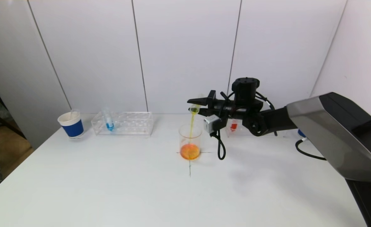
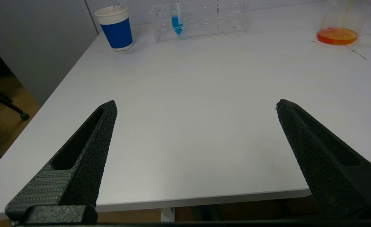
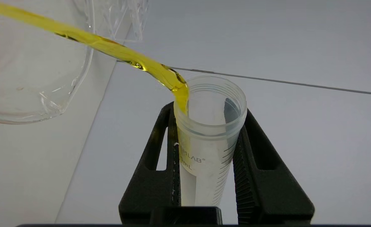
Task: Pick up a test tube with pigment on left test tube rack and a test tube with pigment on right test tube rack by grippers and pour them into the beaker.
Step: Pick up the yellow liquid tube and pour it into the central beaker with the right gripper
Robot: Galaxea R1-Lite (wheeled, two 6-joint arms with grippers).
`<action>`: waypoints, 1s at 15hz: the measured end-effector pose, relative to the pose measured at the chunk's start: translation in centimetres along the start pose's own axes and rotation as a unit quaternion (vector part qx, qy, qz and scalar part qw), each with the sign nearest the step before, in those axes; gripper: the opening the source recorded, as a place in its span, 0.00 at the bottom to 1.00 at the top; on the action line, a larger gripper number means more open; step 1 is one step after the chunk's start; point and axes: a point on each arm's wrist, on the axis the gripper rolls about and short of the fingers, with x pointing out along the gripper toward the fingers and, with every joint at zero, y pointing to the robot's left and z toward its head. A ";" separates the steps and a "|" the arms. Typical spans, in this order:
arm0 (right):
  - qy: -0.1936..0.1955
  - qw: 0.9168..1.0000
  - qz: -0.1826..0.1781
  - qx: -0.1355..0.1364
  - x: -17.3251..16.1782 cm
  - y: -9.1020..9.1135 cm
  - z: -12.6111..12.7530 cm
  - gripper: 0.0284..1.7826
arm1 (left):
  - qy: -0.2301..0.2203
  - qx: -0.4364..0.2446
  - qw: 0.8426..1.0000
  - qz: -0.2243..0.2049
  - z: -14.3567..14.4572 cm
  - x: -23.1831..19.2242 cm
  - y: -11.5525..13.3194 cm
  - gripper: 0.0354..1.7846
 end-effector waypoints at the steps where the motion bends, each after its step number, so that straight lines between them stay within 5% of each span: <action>1: 0.000 1.000 -0.001 -0.004 0.0 -0.1 0.1 0.29 | 0.000 0.000 1.000 0.000 0.0 0.0 0.0 0.99; 15: 0.019 0.998 -0.006 -0.055 0.8 -1.1 1.0 0.29 | 0.000 0.000 1.000 0.000 0.0 0.0 0.0 0.99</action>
